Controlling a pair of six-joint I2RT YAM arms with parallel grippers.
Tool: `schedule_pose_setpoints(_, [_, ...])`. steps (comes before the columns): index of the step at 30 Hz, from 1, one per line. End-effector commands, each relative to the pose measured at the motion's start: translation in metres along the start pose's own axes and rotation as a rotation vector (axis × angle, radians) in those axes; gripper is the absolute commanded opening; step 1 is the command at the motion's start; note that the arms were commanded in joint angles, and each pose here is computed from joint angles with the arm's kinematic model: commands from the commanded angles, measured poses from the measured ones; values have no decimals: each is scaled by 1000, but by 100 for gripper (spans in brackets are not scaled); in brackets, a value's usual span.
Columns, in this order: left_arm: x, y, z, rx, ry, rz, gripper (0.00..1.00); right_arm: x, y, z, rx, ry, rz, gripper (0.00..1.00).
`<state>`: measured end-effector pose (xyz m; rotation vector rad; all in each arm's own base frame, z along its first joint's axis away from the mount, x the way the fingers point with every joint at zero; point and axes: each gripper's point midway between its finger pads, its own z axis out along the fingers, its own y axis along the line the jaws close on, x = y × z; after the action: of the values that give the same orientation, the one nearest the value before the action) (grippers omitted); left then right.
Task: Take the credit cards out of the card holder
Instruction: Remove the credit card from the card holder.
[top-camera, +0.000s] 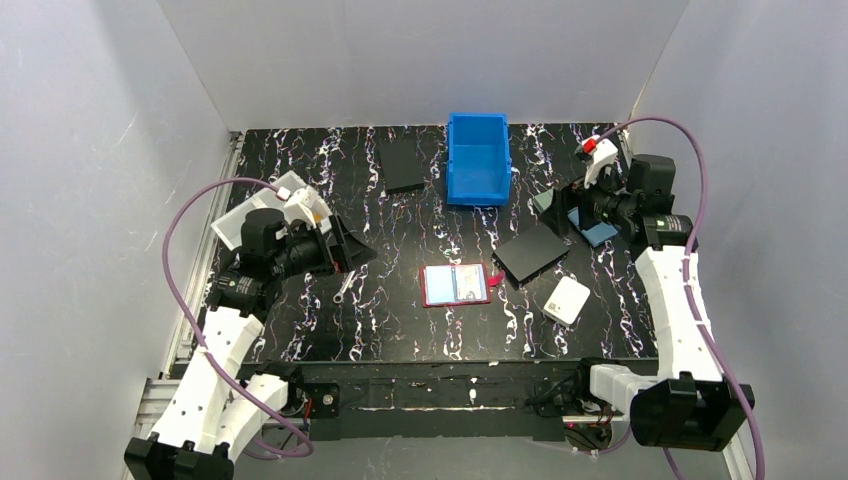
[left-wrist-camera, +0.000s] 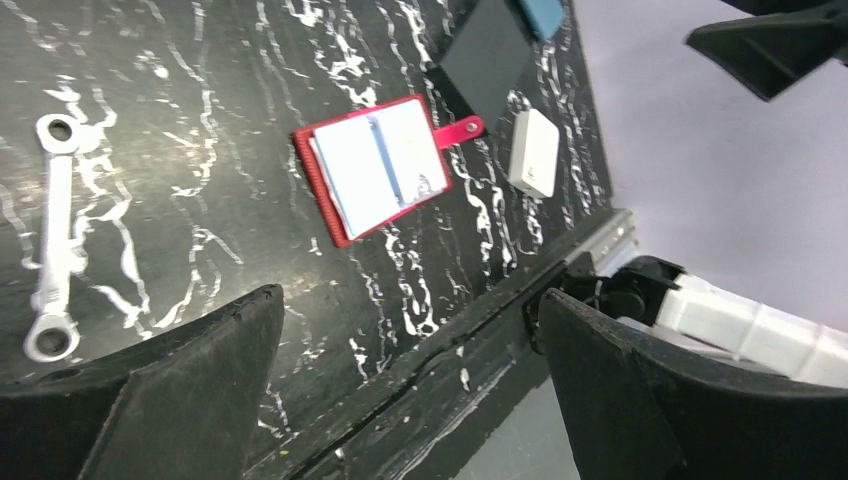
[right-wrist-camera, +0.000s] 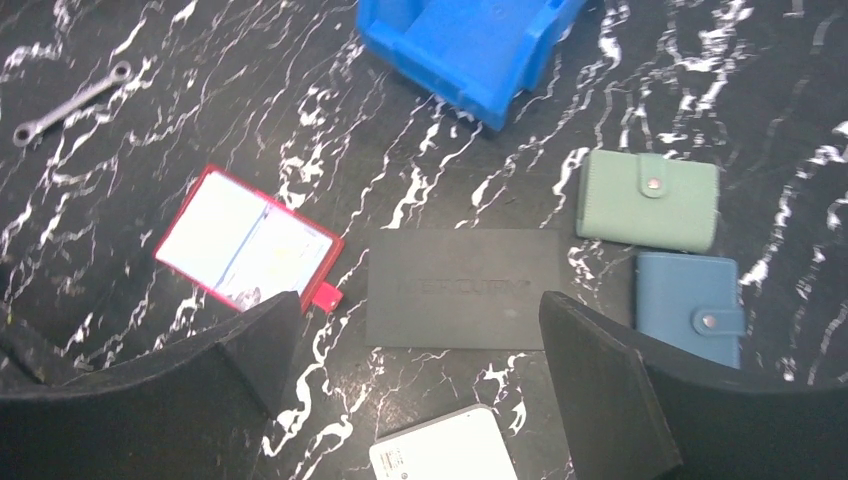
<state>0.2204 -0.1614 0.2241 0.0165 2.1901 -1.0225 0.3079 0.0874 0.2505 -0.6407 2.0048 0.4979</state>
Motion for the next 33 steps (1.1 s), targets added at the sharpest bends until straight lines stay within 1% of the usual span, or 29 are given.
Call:
schedule_pose_setpoints(1, [-13,8,-15,-126,-35,39,98,-30,-16,-19,159,-108,48,98])
schedule_pose_setpoints(5, [-16,8,-18,-143,-33,30,98,-37,-27,-22,238,-128,155,98])
schedule_pose_setpoints(10, [-26,3,-27,-154,-103,36,98,-39,-31,-26,285,-159,232,98])
schedule_pose_setpoints(14, [-26,3,-31,-159,-125,31,98,-40,-30,-26,284,-169,242,98])
schedule_pose_setpoints(22, [-22,0,-31,-136,-107,30,98,-40,-31,-25,274,-180,262,98])
schedule_pose_setpoints(33, [-19,-7,-31,-89,-116,26,98,-42,-25,-23,227,-191,289,98])
